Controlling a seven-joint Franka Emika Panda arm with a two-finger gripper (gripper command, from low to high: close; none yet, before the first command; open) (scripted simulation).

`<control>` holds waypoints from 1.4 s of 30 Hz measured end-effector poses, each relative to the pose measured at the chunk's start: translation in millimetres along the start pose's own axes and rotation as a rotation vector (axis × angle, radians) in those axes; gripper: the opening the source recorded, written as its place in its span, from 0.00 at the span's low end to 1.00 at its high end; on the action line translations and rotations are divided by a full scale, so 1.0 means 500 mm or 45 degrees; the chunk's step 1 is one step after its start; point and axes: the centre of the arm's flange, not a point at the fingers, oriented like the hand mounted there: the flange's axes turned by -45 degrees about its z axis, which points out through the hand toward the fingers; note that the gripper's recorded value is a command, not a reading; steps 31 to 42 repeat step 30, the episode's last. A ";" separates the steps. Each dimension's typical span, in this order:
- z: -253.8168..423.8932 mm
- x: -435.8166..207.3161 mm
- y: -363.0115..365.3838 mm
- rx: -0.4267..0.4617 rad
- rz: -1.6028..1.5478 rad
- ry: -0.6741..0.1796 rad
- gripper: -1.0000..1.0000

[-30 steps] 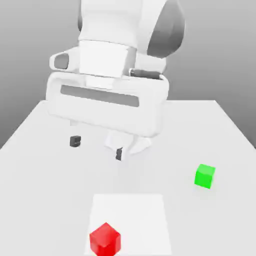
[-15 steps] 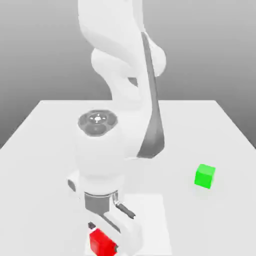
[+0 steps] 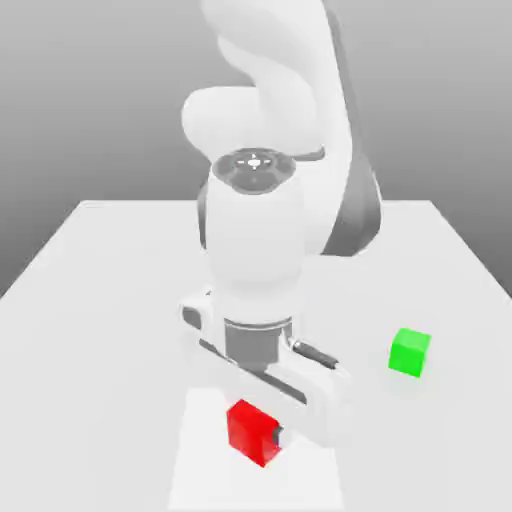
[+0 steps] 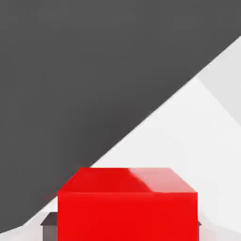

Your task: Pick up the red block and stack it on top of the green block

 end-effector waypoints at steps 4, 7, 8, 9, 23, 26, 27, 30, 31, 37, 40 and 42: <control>-0.017 -0.217 -0.083 0.002 -0.225 -0.022 0.00; -0.020 -0.324 -0.077 -0.010 -0.300 -0.021 0.00; -0.018 -0.364 -0.073 -0.017 -0.337 -0.018 0.00; -0.015 -0.403 -0.067 -0.024 -0.375 -0.014 0.00; 0.080 -0.522 -0.029 -0.069 -0.510 0.047 0.00; 0.112 -0.523 -0.024 -0.064 -0.510 0.038 0.00; 0.123 -0.524 -0.021 -0.062 -0.508 0.033 0.00; 0.132 -0.523 -0.018 -0.060 -0.505 0.028 1.00; 0.132 -0.523 -0.018 -0.060 -0.505 0.028 1.00; 0.132 -0.523 -0.018 -0.060 -0.505 0.028 1.00; 0.132 -0.523 -0.018 -0.060 -0.505 0.028 1.00; 0.132 -0.523 -0.018 -0.060 -0.505 0.028 1.00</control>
